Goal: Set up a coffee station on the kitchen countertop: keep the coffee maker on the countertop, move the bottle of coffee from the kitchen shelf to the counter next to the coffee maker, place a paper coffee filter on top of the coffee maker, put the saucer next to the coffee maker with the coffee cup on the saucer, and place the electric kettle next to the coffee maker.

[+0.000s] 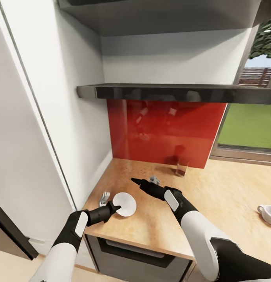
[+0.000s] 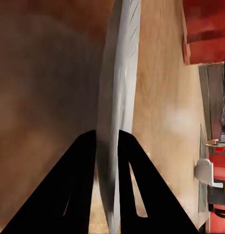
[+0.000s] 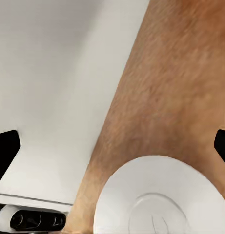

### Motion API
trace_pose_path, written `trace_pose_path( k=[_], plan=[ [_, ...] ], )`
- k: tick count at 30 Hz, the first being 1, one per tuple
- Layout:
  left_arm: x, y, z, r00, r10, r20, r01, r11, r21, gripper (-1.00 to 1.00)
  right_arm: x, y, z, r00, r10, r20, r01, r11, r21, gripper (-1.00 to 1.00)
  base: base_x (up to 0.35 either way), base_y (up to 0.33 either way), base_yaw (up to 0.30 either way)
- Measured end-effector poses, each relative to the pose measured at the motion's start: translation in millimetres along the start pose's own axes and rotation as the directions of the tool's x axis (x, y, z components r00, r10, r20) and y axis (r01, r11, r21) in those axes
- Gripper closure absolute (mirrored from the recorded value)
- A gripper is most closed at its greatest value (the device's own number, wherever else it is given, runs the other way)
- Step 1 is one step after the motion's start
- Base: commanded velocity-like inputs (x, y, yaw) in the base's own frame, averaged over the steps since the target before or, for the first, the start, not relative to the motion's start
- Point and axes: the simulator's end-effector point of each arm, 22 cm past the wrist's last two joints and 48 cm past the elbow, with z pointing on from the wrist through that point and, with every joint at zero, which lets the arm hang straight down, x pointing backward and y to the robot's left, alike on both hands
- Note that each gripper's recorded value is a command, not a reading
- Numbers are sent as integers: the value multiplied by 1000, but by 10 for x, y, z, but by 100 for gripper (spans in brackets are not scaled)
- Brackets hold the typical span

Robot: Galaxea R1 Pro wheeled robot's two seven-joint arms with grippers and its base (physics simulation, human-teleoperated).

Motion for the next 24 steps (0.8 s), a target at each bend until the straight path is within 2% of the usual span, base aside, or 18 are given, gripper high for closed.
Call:
trace_pose_path(
  k=[2, 7, 13, 16, 20, 24],
  plan=[
    [-3, 2, -7, 1000, 0, 0, 0, 1000, 2, 100, -147, 82, -16, 999, -23, 27, 24, 1000, -13, -100, -334, 0, 0],
    [-27, -1, -32, 1000, 0, 3, 0, 1000, 10, 100, -221, 127, -26, 998, -38, 40, 39, 999, -19, -100, -335, 0, 0],
    [-119, -183, -139, 1000, 12, 13, -14, 993, 119, 100, -232, 146, -28, 998, -39, 42, 40, 999, -25, -100, -335, 0, 0],
    [-125, -361, -203, 999, 33, 4, -33, 978, 205, 100, -398, 304, -60, 995, -71, 74, 75, 995, -61, -100, -335, 0, 0],
    [-107, -542, -346, 994, 106, -30, -92, 949, 301, 100, -479, 375, -78, 992, -87, 90, 94, 993, -74, -100, -335, 0, 0],
    [-39, -543, -466, 991, 122, -48, -97, 931, 351, 100, -487, 384, -80, 992, -89, 92, 97, 992, -76, -100, -335, 0, 0]
  ],
)
